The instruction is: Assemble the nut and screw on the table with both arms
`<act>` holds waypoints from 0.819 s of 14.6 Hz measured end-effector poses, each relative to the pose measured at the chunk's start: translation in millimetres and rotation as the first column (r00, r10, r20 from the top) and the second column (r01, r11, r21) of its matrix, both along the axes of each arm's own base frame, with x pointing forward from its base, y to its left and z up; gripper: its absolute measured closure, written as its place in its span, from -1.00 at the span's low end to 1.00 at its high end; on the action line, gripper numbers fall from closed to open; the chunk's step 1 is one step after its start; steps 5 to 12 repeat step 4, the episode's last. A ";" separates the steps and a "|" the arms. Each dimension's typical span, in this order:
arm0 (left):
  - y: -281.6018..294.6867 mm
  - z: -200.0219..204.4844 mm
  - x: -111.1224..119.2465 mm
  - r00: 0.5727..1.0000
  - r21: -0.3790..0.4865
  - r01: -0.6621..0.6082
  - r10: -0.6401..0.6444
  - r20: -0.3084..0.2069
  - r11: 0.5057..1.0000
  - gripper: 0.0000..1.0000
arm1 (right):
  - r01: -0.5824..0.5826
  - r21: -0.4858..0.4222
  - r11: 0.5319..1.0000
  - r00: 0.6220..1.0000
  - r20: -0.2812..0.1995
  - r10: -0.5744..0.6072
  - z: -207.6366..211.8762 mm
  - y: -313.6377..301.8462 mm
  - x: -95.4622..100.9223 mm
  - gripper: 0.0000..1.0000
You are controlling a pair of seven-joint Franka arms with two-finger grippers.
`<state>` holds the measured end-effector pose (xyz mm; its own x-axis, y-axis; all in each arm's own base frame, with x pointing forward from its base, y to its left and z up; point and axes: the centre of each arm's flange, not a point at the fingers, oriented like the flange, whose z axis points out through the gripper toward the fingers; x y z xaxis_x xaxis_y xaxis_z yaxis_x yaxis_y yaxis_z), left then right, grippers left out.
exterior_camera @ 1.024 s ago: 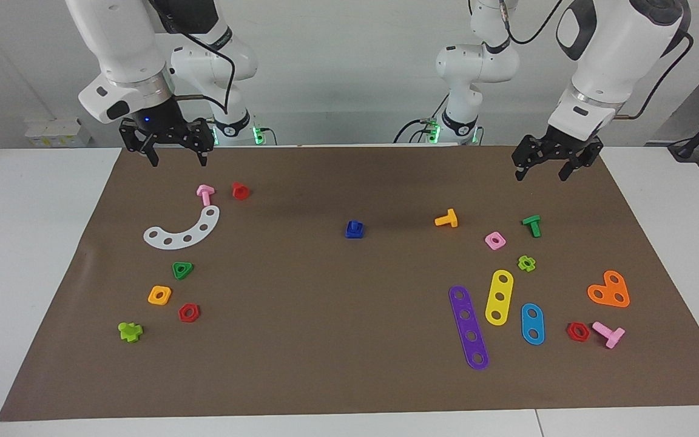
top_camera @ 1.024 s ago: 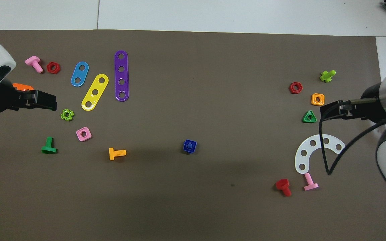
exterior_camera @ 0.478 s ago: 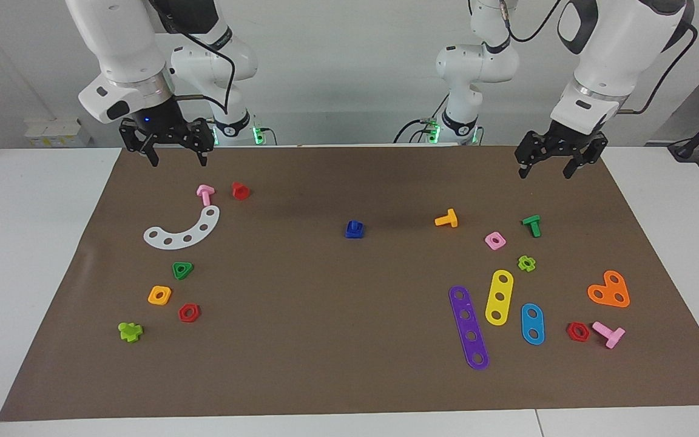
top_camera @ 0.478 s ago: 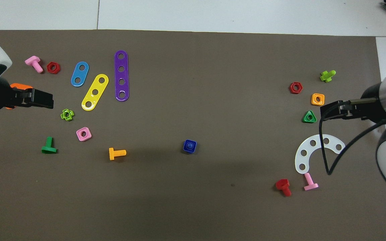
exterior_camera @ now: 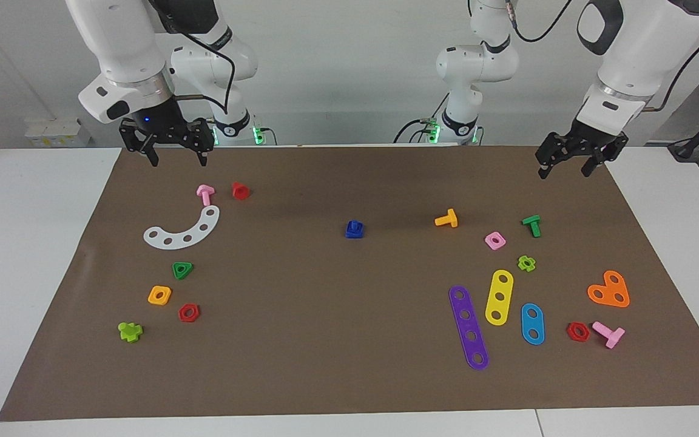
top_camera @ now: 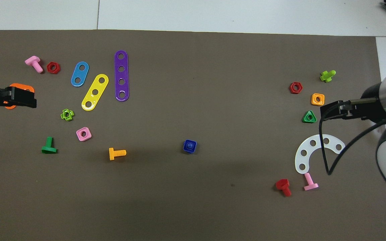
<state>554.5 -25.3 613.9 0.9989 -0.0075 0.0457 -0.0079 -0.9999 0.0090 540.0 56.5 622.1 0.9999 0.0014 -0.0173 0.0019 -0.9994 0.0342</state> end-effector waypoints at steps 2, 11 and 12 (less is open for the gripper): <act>-1.4 0.1 -0.1 1.000 0.000 0.003 -0.003 0.000 1.000 -1.00 | 0.000 0.000 1.000 1.000 0.000 0.000 0.0 0.0 0.0 -1.00; -5.0 0.3 -0.4 1.000 0.000 0.009 -0.009 0.000 1.000 -1.00 | 0.000 0.000 1.000 1.000 0.000 0.000 0.0 0.0 0.0 -1.00; -5.0 0.3 -0.4 1.000 0.000 0.009 -0.009 0.000 1.000 -1.00 | 0.000 0.000 1.000 1.000 0.000 0.000 0.0 0.0 0.0 -1.00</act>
